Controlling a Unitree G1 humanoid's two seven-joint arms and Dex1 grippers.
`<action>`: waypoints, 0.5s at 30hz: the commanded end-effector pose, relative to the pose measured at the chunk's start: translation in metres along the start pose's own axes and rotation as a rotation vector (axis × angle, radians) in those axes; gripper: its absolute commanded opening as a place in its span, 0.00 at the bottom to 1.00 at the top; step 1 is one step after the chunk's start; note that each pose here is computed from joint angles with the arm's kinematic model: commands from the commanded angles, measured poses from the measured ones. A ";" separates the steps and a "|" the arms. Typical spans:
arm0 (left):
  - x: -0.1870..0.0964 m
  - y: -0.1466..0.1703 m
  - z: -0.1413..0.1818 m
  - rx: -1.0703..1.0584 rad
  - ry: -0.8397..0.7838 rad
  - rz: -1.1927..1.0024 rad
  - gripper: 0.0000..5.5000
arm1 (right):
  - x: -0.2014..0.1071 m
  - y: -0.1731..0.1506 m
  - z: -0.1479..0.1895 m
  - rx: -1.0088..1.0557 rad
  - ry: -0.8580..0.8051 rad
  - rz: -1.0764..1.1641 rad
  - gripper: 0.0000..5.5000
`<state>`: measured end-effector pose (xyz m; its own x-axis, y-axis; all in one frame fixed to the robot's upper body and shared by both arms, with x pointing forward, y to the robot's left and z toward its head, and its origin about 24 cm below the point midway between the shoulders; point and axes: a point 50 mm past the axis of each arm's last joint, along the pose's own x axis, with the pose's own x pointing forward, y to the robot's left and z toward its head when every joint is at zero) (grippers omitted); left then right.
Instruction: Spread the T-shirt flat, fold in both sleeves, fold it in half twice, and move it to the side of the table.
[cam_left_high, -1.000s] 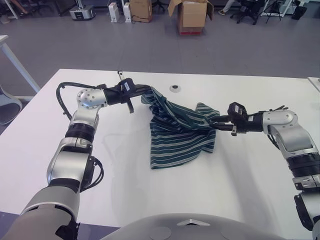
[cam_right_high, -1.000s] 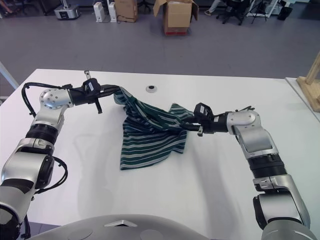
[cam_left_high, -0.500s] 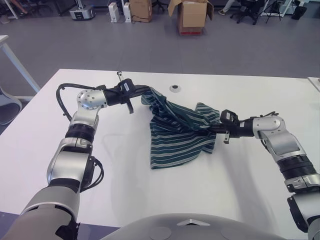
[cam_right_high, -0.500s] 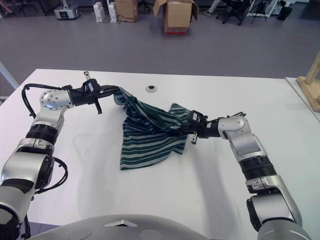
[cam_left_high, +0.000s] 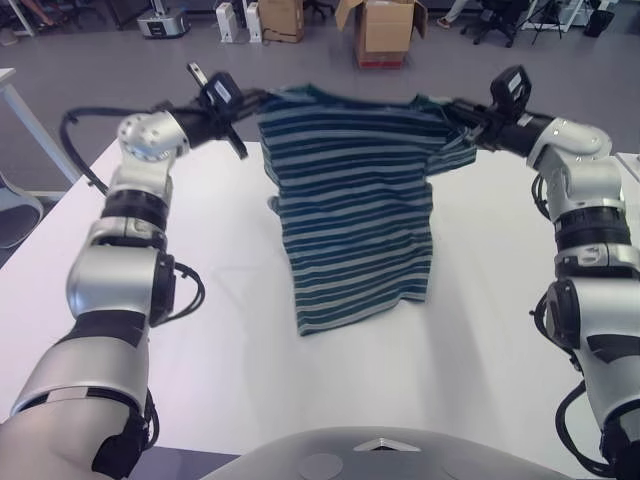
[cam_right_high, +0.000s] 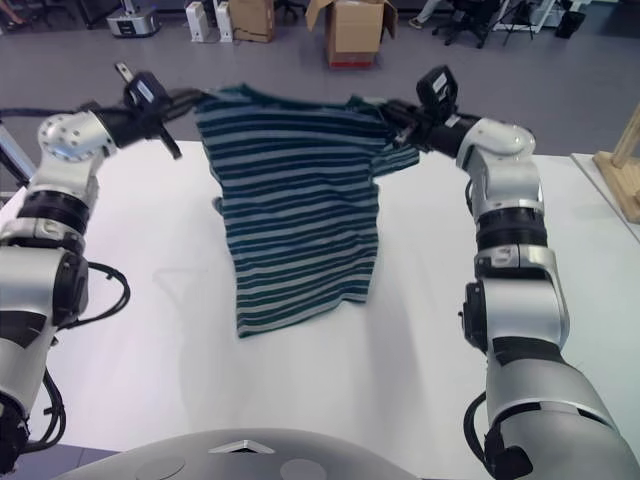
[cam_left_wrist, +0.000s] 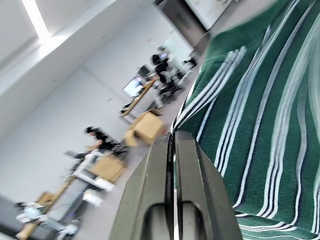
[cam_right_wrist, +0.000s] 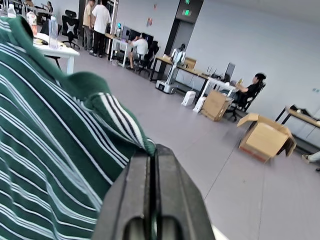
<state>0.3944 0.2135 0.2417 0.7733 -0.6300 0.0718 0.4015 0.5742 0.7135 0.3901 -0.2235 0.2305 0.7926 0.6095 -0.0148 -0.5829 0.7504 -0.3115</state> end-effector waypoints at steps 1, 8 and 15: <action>0.005 0.041 0.036 0.093 0.007 0.097 0.00 | 0.004 -0.023 0.050 -0.112 -0.052 -0.068 0.00; 0.012 0.075 0.077 0.217 0.047 0.198 0.00 | 0.005 -0.039 0.109 -0.217 -0.088 -0.172 0.00; 0.012 0.090 0.093 0.300 0.106 0.268 0.00 | 0.003 -0.043 0.132 -0.281 -0.088 -0.226 0.00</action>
<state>0.3969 0.1995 0.3635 0.8656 -0.4531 0.2132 0.0679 0.5280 0.8465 0.3985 -0.2176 0.3548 0.8663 0.4796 0.1396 -0.3473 0.7792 -0.5217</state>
